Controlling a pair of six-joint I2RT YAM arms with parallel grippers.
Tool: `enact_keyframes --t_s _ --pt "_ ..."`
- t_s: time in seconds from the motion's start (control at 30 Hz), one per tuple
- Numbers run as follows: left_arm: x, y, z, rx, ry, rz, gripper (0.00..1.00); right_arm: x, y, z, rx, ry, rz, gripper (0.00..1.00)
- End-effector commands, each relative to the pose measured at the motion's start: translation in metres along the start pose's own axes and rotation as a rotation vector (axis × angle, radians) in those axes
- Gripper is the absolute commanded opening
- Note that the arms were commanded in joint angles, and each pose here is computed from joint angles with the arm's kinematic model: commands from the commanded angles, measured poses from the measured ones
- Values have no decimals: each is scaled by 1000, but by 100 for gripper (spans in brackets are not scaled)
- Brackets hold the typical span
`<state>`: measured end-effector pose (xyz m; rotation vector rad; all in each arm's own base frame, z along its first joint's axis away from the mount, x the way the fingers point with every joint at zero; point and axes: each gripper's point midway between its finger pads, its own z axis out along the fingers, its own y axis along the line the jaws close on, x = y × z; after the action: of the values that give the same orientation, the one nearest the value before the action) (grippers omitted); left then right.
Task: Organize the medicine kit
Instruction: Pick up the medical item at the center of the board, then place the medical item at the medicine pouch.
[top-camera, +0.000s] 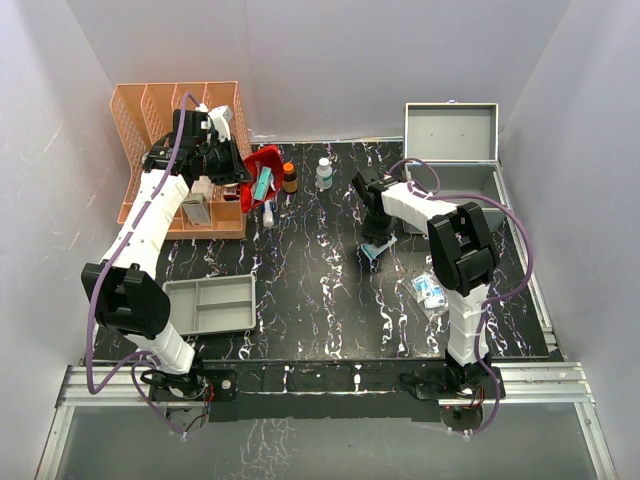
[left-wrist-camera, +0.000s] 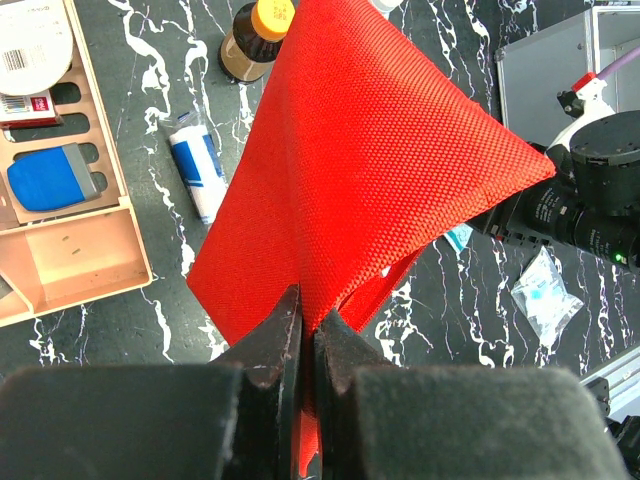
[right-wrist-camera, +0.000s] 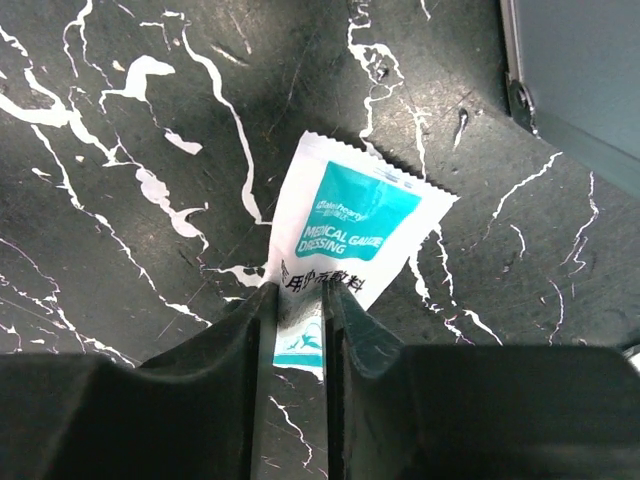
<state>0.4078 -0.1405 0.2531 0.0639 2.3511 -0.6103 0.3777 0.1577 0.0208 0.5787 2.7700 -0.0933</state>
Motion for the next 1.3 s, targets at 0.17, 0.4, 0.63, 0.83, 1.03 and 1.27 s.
enact_keyframes --t_s 0.17,0.4,0.63,0.83,1.03,1.27 --pt "-14 -17 -22 40 -63 30 0 3 -1 7 4 10 -1 11" --pt "-12 -17 -21 42 -55 29 0 -42 61 -64 -248 -85 17 0" --pt "-12 -16 -20 42 -51 33 0 -63 144 -186 -711 -160 -62 0" --pt "-11 -17 -17 52 -43 29 0 -66 179 -291 -1142 -254 -108 0" --pt "-11 -19 -16 62 -40 29 0 -71 209 -347 -1422 -302 -131 0" --pt "-12 -21 -18 68 -46 34 0 -55 246 -367 -1629 -207 -161 0"
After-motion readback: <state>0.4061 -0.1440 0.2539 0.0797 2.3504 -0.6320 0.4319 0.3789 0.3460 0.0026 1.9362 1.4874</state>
